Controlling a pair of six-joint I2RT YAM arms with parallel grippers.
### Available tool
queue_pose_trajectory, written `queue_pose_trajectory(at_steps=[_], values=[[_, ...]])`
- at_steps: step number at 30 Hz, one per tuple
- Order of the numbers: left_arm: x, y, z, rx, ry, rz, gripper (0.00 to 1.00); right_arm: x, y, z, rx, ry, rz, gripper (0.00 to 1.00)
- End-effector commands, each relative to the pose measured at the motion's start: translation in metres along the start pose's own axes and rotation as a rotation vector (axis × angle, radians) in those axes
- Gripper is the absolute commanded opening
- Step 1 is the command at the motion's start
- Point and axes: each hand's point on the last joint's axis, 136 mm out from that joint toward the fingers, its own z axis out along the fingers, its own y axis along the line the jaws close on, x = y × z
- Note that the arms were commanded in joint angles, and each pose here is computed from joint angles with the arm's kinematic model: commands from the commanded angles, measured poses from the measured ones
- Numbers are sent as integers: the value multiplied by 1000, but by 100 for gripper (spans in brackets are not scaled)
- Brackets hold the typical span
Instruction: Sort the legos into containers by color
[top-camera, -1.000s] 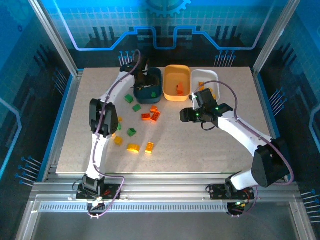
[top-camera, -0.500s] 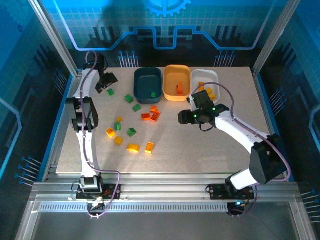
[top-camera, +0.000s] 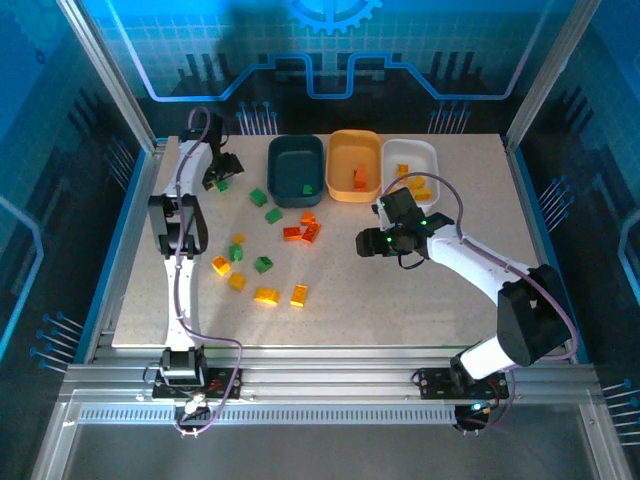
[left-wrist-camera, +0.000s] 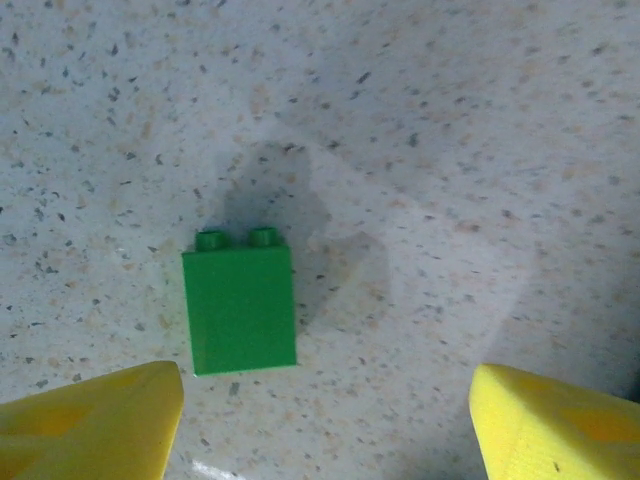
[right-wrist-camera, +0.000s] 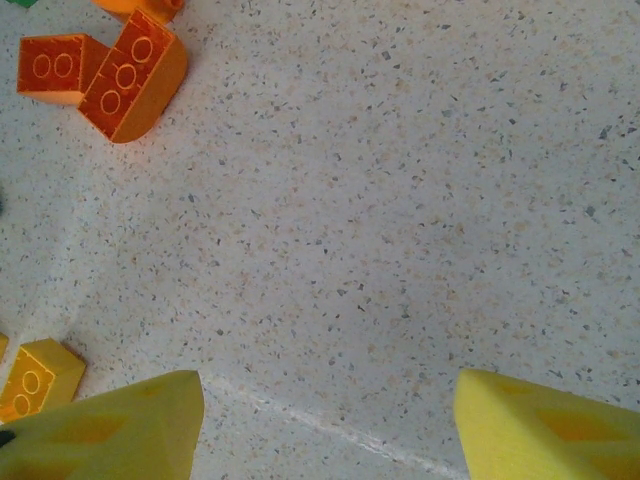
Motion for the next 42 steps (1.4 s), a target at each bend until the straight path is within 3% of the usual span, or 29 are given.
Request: queue_pose_trajectory(at_steps=[1,6,12,28,34,42], values=[[9,16,13,-73,34,-3,74,2,4,3,8,14,4,69],[11,16,25,-71,45,-4,71,2,7,6,3,18,4,68],[4,18,23,-52,38,-26,56,2,10,7,-2,24,3,68],[5,21,19,-36,58,-25,32,3,12,2,-3,13,-3,67],[5,-6,-34,39,0,14,29,1,14,2,-7,9,-3,67],[47,-112,-113,322,-117,172,31,3,18,7,-23,21,4,66]])
